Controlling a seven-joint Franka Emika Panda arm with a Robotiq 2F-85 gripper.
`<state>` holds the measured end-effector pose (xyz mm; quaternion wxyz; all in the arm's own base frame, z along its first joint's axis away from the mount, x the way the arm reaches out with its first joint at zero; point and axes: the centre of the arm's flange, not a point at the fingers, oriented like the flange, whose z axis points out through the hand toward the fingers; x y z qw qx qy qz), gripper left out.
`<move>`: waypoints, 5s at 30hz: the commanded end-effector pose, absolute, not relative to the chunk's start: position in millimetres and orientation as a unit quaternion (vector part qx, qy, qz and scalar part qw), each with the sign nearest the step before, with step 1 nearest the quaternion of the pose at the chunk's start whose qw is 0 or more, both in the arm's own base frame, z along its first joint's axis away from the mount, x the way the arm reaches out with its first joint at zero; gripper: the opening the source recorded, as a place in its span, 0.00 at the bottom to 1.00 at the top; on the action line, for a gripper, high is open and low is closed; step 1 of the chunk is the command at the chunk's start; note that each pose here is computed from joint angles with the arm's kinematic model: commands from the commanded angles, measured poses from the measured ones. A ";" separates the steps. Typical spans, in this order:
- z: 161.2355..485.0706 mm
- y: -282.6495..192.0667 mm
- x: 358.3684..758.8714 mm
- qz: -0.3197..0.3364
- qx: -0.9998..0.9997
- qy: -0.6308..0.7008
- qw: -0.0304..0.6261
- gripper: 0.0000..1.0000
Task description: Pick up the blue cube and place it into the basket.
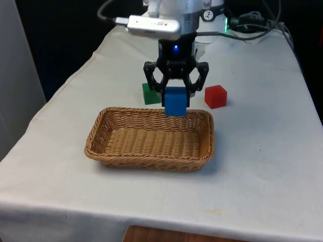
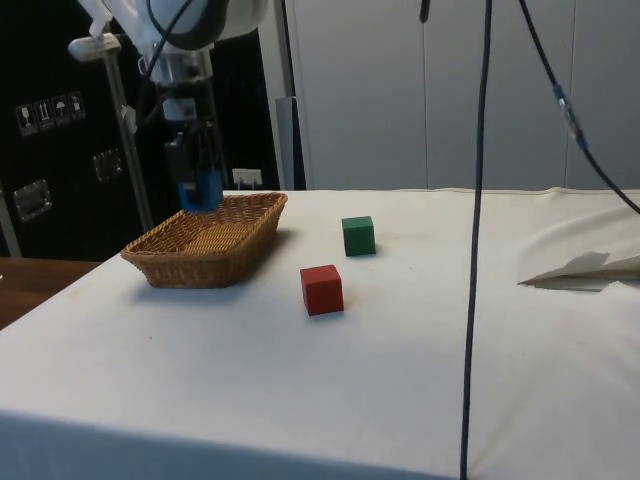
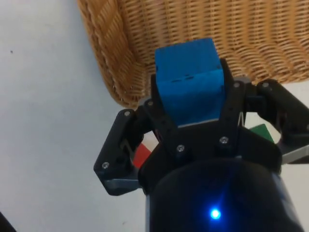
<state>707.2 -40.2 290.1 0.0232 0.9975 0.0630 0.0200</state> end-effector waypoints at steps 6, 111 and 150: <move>278.7 -54.7 713.0 0.016 0.998 0.058 0.011 0.00; 283.3 -78.9 720.1 0.002 0.998 0.045 0.032 1.00; 345.6 -60.5 630.6 -0.014 0.999 0.047 0.010 1.00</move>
